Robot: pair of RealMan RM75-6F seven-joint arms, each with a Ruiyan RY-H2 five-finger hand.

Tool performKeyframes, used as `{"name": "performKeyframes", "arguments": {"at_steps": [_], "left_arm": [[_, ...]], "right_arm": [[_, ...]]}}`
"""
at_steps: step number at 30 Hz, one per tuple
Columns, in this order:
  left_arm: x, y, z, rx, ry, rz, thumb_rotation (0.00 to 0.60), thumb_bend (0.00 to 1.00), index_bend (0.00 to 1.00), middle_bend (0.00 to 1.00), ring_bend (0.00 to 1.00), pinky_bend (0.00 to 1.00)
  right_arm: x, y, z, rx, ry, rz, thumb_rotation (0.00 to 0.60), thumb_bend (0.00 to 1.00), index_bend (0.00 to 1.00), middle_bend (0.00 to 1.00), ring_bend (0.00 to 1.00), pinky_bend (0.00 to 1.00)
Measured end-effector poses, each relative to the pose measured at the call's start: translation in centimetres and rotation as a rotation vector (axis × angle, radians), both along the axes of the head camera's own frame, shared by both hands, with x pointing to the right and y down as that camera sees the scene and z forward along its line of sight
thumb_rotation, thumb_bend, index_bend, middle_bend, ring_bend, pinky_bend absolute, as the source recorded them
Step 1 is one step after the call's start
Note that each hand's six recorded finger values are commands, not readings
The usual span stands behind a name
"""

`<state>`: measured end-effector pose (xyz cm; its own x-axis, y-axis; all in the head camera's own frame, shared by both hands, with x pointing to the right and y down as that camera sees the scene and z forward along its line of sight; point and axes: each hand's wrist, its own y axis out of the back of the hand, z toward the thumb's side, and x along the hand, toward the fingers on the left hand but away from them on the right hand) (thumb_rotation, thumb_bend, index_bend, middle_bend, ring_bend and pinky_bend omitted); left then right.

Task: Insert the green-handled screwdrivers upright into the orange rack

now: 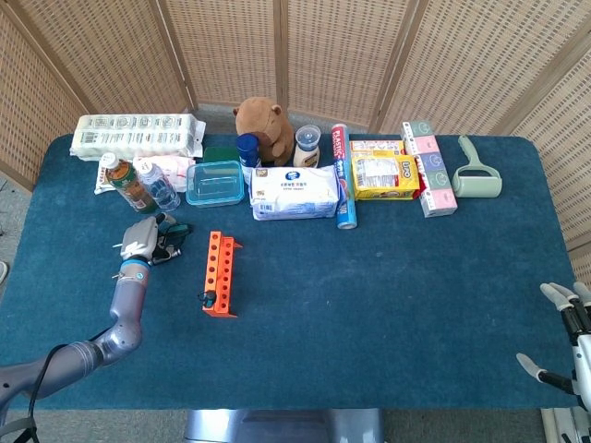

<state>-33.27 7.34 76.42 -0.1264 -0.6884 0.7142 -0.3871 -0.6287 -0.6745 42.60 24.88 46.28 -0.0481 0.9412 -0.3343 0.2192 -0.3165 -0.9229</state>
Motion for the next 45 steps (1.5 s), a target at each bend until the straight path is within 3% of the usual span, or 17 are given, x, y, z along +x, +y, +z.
{"name": "performKeyframes", "arguments": {"at_steps": [24, 28, 38, 45], "left_arm": [[0.2, -0.8, 0.5, -0.012, -0.029, -0.011, 0.6, 0.42, 0.32, 0.9, 0.87, 0.91], [0.1, -0.9, 0.7, -0.024, -0.033, -0.021, 0.6, 0.42, 0.38, 0.9, 0.87, 0.91], [0.1, -0.9, 0.9, -0.035, -0.05, -0.019, 0.6, 0.43, 0.4, 0.9, 0.87, 0.91], [0.4, -0.7, 1.2, -0.038, -0.064, -0.021, 0.6, 0.51, 0.5, 0.9, 0.87, 0.91]], "right_arm": [[-0.1, 0.1, -0.2, 0.007, 0.001, -0.006, 0.6, 0.0, 0.13, 0.16, 0.03, 0.0], [-0.1, 0.1, -0.2, 0.007, -0.001, -0.005, 0.6, 0.0, 0.13, 0.16, 0.03, 0.0], [0.0, 0.1, -0.3, 0.008, -0.004, -0.003, 0.6, 0.0, 0.13, 0.16, 0.03, 0.0], [0.0, 0.1, -0.4, 0.012, -0.01, -0.002, 0.6, 0.0, 0.13, 0.16, 0.03, 0.0]]}}
